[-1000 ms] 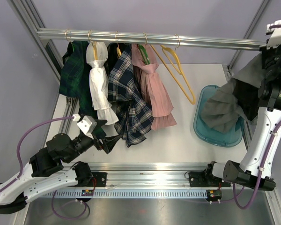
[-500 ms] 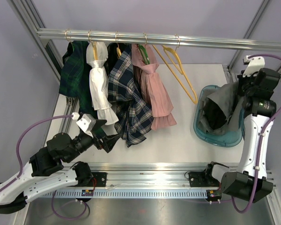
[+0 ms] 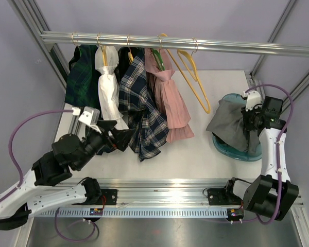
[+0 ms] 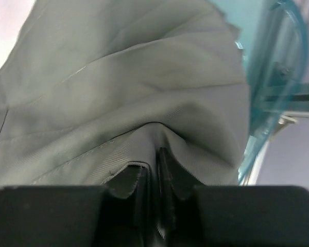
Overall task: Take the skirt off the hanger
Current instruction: Place the skirt into the basket, then grab a hanger with the skirt on it with the left arm
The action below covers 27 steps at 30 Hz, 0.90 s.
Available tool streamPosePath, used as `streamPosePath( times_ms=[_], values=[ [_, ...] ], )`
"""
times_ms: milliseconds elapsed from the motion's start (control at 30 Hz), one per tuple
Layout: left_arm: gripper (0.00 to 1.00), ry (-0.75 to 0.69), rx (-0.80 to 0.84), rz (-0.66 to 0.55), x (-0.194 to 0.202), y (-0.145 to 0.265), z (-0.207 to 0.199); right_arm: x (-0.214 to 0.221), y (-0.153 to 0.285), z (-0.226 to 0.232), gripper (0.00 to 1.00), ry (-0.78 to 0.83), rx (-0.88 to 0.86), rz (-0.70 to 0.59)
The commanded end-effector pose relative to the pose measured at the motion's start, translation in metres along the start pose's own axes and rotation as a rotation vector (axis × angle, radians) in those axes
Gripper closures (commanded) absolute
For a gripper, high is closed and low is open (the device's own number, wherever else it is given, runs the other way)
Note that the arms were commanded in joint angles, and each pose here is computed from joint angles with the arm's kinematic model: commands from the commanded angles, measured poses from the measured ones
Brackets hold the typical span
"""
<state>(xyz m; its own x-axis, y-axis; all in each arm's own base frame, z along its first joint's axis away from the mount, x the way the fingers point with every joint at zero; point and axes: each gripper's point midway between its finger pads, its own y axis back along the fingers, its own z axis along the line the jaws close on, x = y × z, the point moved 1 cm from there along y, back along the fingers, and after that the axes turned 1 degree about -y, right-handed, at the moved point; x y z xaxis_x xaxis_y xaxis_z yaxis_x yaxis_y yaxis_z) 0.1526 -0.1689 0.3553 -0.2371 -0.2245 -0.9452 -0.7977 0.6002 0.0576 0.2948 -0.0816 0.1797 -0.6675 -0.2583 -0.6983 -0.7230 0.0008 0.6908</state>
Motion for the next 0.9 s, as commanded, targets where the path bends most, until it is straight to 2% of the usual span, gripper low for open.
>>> streamPosePath(
  times_ms=[0, 33, 100, 133, 167, 200, 233, 267, 400, 533, 733, 867],
  values=[
    [0.01, 0.058, -0.014, -0.101, -0.046, -0.011, -0.014, 0.0, -0.001, 0.018, 0.7, 0.079, -0.132, -0.008],
    [0.01, 0.053, -0.018, -0.095, -0.049, -0.015, -0.017, 0.003, 0.0, 0.021, 0.64, 0.072, -0.152, 0.009],
    [0.01, 0.031, -0.045, -0.062, -0.049, -0.031, -0.023, 0.001, 0.003, 0.023, 0.46, 0.08, -0.174, 0.007],
    [0.01, 0.048, -0.044, -0.087, -0.068, -0.031, -0.028, -0.005, 0.008, 0.022, 0.28, 0.082, -0.174, 0.0],
    [0.01, 0.046, -0.051, -0.083, -0.073, -0.036, -0.031, -0.01, 0.011, 0.02, 0.21, 0.085, -0.171, -0.008],
    [0.01, 0.027, -0.095, -0.022, -0.061, -0.053, -0.032, -0.014, 0.014, 0.019, 0.15, 0.081, -0.169, -0.013],
    [0.01, 0.056, -0.099, -0.054, -0.084, -0.052, -0.037, -0.025, 0.022, 0.016, 0.07, 0.079, -0.158, -0.032],
    [0.01, 0.059, -0.116, -0.043, -0.085, -0.059, -0.038, -0.031, 0.026, 0.014, 0.01, 0.077, -0.154, -0.041],
    [0.01, 0.156, -0.161, -0.043, -0.097, -0.088, -0.04, -0.057, 0.05, 0.014, 0.0, 0.055, -0.152, -0.109],
    [0.01, 0.193, -0.177, -0.026, -0.097, -0.12, -0.046, -0.073, 0.073, 0.022, 0.01, 0.027, -0.172, -0.16],
    [0.01, 0.205, -0.204, -0.042, -0.109, -0.15, -0.052, -0.095, 0.119, 0.059, 0.0, 0.082, -0.37, -0.256],
    [0.03, 0.208, -0.29, -0.055, -0.107, -0.181, -0.045, -0.11, 0.139, 0.072, 0.0, 0.057, -0.44, -0.311]
  ],
)
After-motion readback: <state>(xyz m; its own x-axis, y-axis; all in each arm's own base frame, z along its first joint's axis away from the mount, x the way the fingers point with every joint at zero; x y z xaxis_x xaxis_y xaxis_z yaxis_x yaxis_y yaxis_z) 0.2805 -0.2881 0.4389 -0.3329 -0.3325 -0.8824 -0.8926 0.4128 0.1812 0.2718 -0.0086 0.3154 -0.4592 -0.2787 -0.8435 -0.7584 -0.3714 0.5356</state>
